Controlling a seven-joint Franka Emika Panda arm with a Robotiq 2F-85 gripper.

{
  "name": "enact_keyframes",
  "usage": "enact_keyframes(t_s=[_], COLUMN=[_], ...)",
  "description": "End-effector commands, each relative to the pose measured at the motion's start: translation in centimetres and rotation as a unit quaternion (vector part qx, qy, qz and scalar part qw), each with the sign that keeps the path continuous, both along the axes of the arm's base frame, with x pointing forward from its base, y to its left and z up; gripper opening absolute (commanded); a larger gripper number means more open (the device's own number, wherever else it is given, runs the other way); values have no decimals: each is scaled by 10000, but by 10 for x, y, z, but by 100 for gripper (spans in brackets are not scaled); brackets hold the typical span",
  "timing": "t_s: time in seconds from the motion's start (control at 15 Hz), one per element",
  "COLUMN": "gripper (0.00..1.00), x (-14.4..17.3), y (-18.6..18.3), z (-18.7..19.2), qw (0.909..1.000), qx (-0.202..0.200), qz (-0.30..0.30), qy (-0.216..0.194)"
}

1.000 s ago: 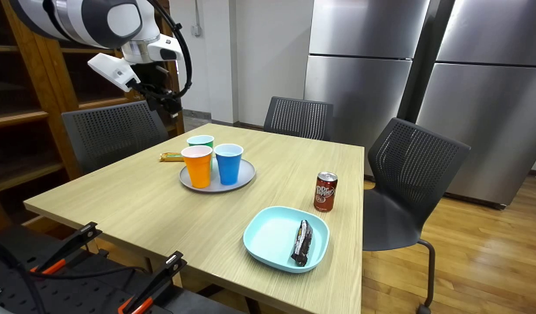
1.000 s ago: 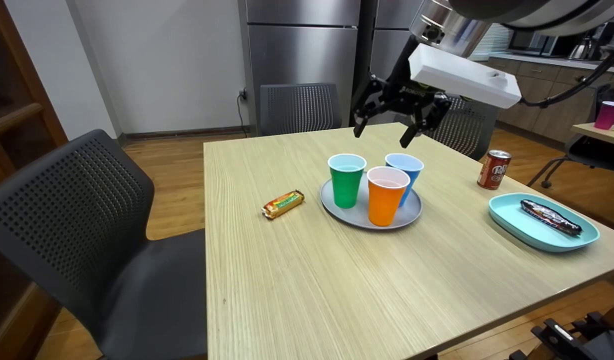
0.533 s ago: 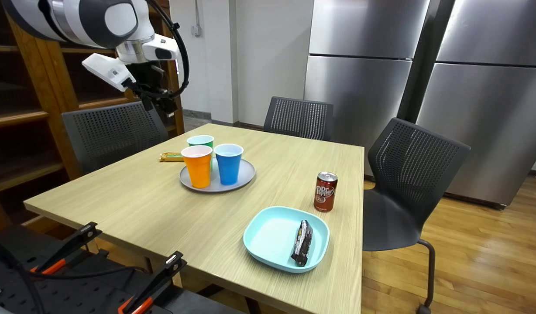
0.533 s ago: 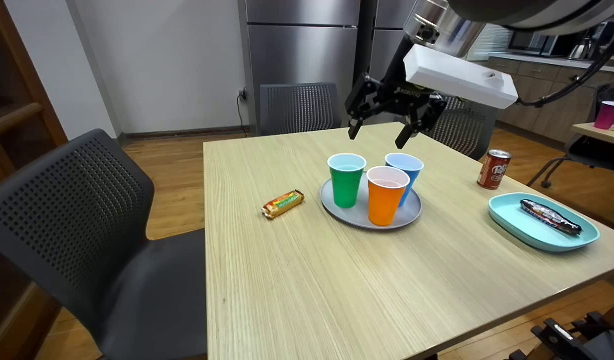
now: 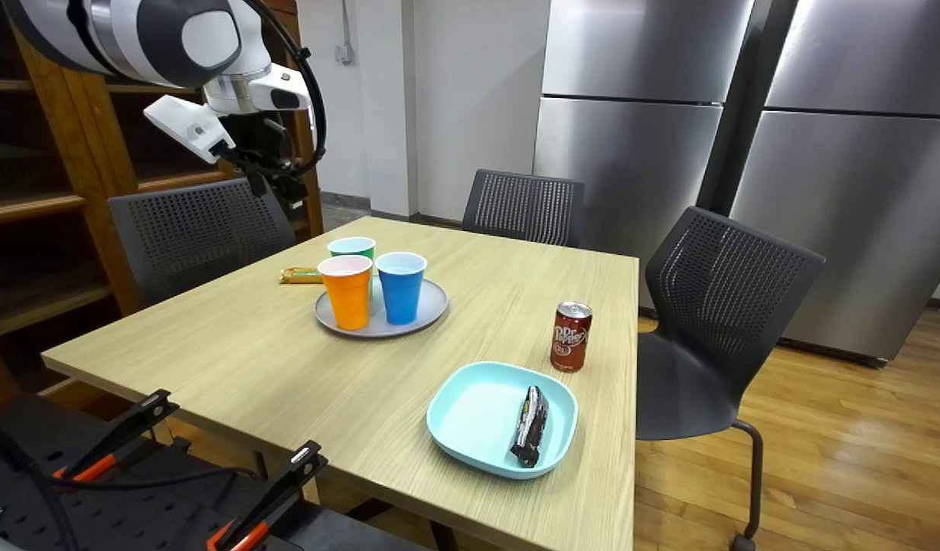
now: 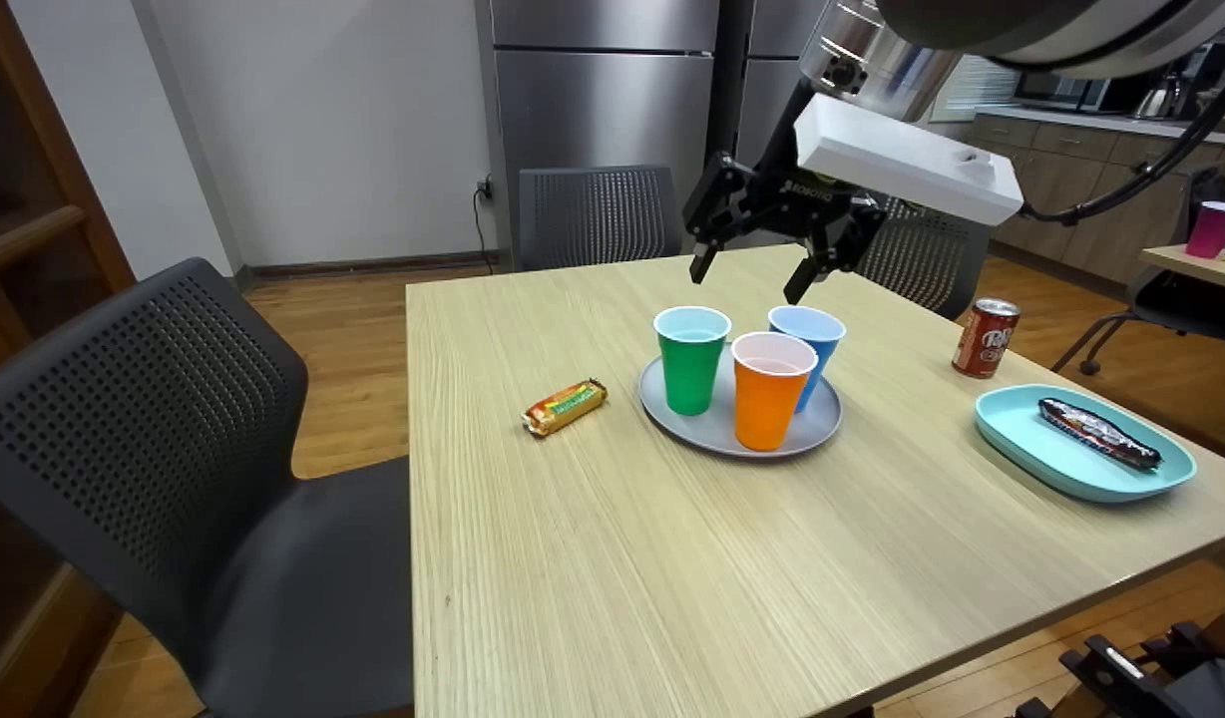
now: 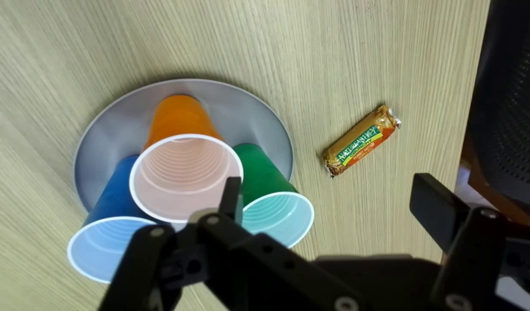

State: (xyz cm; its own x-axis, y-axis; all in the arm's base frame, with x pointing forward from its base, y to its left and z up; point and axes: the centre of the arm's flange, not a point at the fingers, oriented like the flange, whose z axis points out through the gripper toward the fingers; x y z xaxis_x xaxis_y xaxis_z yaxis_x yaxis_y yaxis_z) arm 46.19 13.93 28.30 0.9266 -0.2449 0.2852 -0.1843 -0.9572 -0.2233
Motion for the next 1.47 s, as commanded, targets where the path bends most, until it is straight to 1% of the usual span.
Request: enact_keyframes(t_s=[0.0, 0.27, 0.67, 0.73, 1.13, 1.4], gripper=[100, 100, 100, 100, 100, 100], x=[12, 27, 65, 66, 101, 130], y=[28, 55, 88, 94, 115, 118], z=[-6, -20, -32, -32, -51, -65], qw=[9992, 9966, 9912, 9906, 9873, 9851], qx=[154, 161, 173, 140, -47, -38], qz=[-333, -694, -1190, -1241, -1385, -1504], qy=[165, 419, 556, 551, 774, 836])
